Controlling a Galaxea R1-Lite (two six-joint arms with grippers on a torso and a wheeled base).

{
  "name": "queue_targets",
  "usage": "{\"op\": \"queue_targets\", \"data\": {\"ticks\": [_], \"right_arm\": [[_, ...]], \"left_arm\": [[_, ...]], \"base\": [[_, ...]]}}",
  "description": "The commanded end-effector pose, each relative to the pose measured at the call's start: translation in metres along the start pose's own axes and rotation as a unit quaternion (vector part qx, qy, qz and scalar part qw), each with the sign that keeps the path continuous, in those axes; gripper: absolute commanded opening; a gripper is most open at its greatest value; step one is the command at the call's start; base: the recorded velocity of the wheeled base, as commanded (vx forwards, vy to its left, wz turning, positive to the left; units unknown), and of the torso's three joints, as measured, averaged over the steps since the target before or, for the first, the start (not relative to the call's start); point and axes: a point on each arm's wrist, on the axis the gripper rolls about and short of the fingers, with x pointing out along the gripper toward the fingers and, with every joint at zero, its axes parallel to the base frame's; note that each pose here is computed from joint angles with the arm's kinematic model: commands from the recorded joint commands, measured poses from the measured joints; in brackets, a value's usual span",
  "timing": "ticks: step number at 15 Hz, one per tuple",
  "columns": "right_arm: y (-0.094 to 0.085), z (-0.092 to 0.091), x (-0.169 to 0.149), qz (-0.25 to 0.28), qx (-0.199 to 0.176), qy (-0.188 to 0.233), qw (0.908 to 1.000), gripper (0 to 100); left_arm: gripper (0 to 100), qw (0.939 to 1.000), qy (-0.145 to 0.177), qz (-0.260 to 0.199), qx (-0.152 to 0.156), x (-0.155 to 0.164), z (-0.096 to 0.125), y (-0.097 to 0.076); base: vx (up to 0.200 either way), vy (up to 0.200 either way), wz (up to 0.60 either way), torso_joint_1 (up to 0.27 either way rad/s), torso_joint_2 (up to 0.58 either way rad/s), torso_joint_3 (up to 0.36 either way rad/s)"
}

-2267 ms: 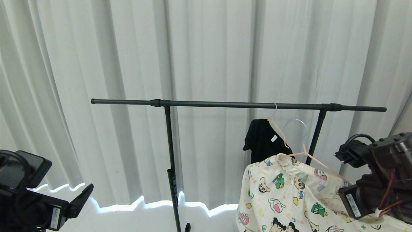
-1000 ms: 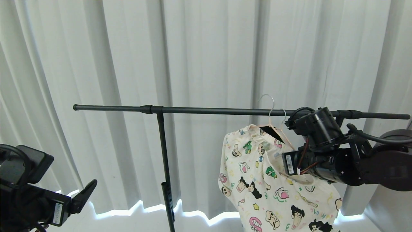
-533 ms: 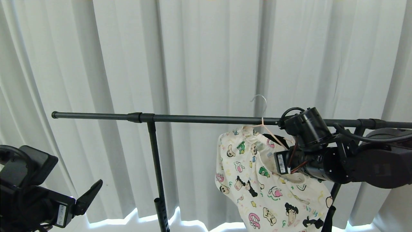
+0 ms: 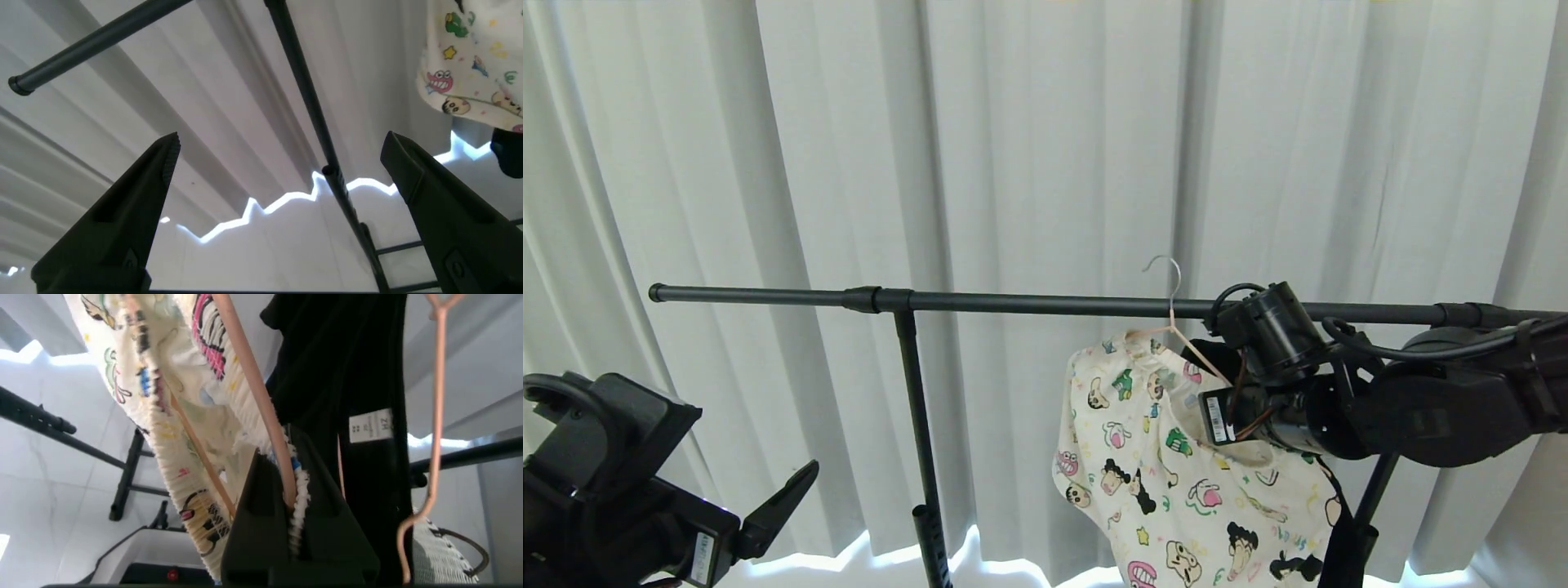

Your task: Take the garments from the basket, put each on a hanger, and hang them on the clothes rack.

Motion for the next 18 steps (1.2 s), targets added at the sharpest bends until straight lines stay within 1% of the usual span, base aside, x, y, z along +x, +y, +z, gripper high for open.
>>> {"op": "queue_targets", "data": {"ticks": [1, 4, 7, 11, 18], "right_arm": [[0.006, -0.003, 0.013, -0.004, -0.007, 0.012, 0.9999, 0], [0.012, -0.003, 0.024, -0.007, -0.011, 0.019, 0.9997, 0], [0.015, -0.007, 0.029, -0.008, -0.017, 0.027, 0.9994, 0], [0.022, -0.013, 0.026, 0.000, -0.028, 0.031, 0.9991, 0], [0.029, -0.015, 0.025, 0.006, -0.035, 0.032, 0.9989, 0]], "left_arm": [[100, 1.0000, -0.004, 0.000, -0.002, -0.001, 0.001, 0.000], [100, 1.0000, -0.006, 0.000, -0.002, -0.001, 0.002, 0.000], [100, 1.0000, -0.009, -0.002, -0.002, -0.002, 0.002, 0.000], [100, 1.0000, -0.007, -0.003, -0.001, -0.002, 0.001, 0.000], [100, 1.0000, -0.007, -0.003, -0.001, -0.003, 0.000, -0.001]], "base": [[0.000, 0.000, 0.00, 0.000, 0.00, 0.000], [0.000, 0.000, 0.00, 0.000, 0.00, 0.000], [0.000, 0.000, 0.00, 0.000, 0.00, 0.000], [0.000, 0.000, 0.00, 0.000, 0.00, 0.000], [0.000, 0.000, 0.00, 0.000, 0.00, 0.000]]}}
